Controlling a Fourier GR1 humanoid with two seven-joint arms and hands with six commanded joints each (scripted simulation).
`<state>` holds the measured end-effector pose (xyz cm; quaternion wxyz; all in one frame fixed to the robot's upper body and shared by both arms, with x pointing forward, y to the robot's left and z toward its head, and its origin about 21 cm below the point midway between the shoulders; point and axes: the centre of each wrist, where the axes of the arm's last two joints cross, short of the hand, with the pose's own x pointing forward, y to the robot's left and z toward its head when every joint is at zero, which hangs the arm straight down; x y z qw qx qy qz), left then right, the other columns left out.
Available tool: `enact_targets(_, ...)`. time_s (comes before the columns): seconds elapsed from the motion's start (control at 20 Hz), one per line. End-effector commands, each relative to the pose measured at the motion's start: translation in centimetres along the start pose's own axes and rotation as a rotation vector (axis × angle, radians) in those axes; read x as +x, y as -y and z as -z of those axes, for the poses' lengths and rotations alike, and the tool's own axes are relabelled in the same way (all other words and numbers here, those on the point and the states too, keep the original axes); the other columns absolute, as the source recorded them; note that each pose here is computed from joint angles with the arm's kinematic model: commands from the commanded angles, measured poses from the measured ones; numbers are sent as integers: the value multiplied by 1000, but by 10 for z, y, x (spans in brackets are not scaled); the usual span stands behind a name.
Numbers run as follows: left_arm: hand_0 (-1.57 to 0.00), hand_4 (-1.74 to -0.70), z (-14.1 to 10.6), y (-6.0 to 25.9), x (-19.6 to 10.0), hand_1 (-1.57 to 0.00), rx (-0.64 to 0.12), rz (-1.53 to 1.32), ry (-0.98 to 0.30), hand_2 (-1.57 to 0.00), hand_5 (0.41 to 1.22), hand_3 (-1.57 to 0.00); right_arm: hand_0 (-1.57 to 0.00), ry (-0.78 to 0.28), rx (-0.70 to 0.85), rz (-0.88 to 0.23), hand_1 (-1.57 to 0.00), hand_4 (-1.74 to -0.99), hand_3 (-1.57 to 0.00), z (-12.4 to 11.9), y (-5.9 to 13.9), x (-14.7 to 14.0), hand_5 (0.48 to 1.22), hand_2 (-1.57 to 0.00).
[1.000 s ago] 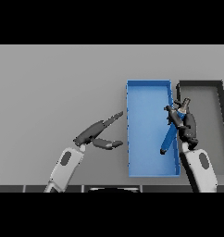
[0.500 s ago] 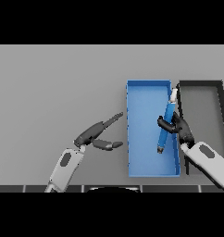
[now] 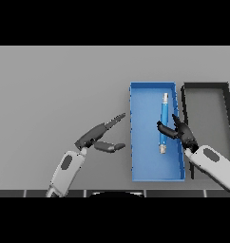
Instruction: Pick up the blue pipe and place it into the blue bin.
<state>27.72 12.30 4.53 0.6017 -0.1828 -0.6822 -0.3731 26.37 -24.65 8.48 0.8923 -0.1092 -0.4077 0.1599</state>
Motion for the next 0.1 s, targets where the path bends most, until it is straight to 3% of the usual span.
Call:
enact_targets(0.0, 1, -930, 0, 1, 2, 1, -7, 2, -1, 1, 496, 1, -19, -4, -1, 2, -17, -1084, -4, -1, 2, -1, 711, -17)
enact_targets(0.05, 1, -930, -1, 1, 2, 1, -6, -3, -5, 1, 495, 1, -19, 9, 7, 5, -17, -1084, -4, -1, -1, -1, 714, -17)
